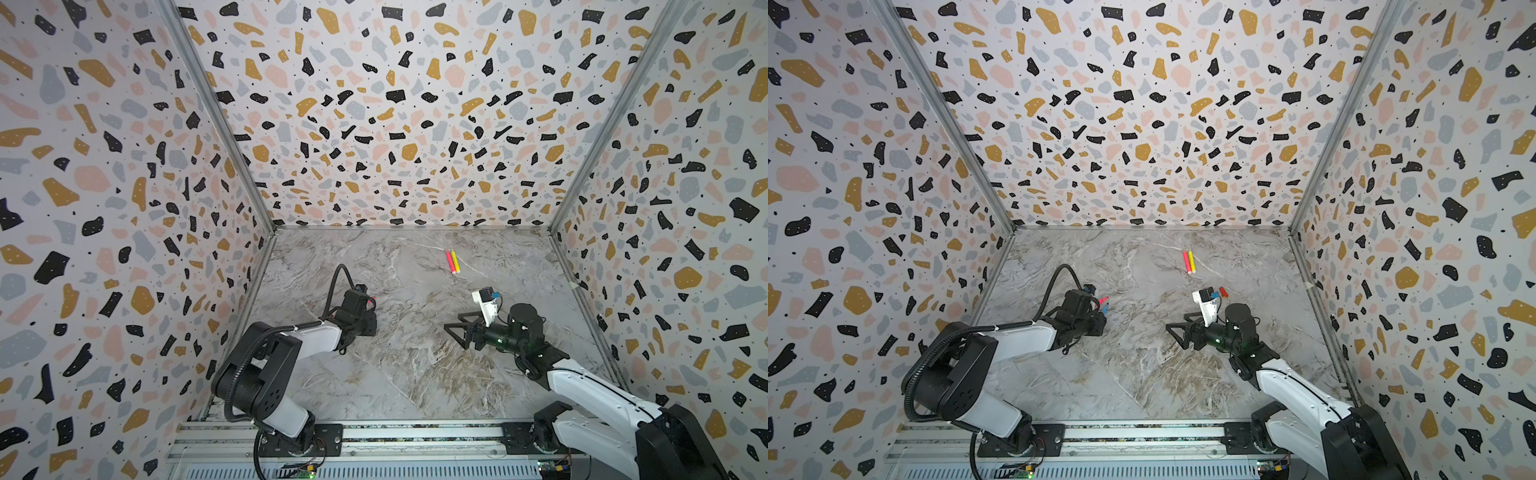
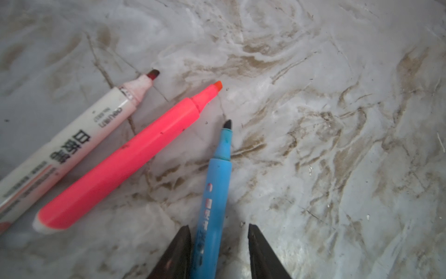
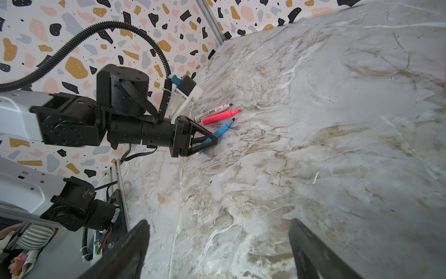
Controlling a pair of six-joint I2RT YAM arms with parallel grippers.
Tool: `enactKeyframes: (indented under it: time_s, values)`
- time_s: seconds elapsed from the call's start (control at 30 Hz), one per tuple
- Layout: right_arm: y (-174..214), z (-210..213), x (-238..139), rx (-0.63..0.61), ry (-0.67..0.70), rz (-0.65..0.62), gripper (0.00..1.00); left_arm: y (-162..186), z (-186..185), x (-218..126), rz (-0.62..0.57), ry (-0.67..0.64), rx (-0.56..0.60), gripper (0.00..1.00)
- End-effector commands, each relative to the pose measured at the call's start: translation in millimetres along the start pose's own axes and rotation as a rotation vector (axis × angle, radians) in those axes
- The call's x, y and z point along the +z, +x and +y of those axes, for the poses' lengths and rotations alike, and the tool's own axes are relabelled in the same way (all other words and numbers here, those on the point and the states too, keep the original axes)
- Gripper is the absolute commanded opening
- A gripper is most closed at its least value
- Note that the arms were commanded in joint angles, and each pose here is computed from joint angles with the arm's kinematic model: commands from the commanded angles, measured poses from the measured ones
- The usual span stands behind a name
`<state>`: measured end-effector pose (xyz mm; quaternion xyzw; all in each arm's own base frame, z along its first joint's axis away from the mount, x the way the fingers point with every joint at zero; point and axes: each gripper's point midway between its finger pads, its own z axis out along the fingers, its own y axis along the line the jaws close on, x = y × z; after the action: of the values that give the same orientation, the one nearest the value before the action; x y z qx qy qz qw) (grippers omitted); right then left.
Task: Insert the pens into the pen caps
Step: 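Lower the left gripper onto the blue marker and close on it, then lift the blue marker upright with the left gripper toward the right gripper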
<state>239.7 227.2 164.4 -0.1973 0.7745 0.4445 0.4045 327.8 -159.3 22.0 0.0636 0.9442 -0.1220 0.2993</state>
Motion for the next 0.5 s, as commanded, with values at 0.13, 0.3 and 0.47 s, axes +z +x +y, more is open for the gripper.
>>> enactKeyframes:
  time_s: [0.13, 0.3, 0.47]
  values:
    - [-8.0, 1.8, -2.9, -0.005, 0.013, -0.032, 0.9, 27.5, -24.0, 13.8, 0.114, 0.041, 0.109, 0.35]
    - [-7.6, -2.0, -4.0, 0.0, 0.037, -0.033, 0.9, 34.2, -42.2, 15.2, 0.13, 0.099, 0.151, 0.25]
    - [-2.2, -12.1, -0.7, 0.032, 0.072, -0.015, 0.9, 14.5, -70.5, -12.3, -0.023, 0.235, 0.159, 0.21]
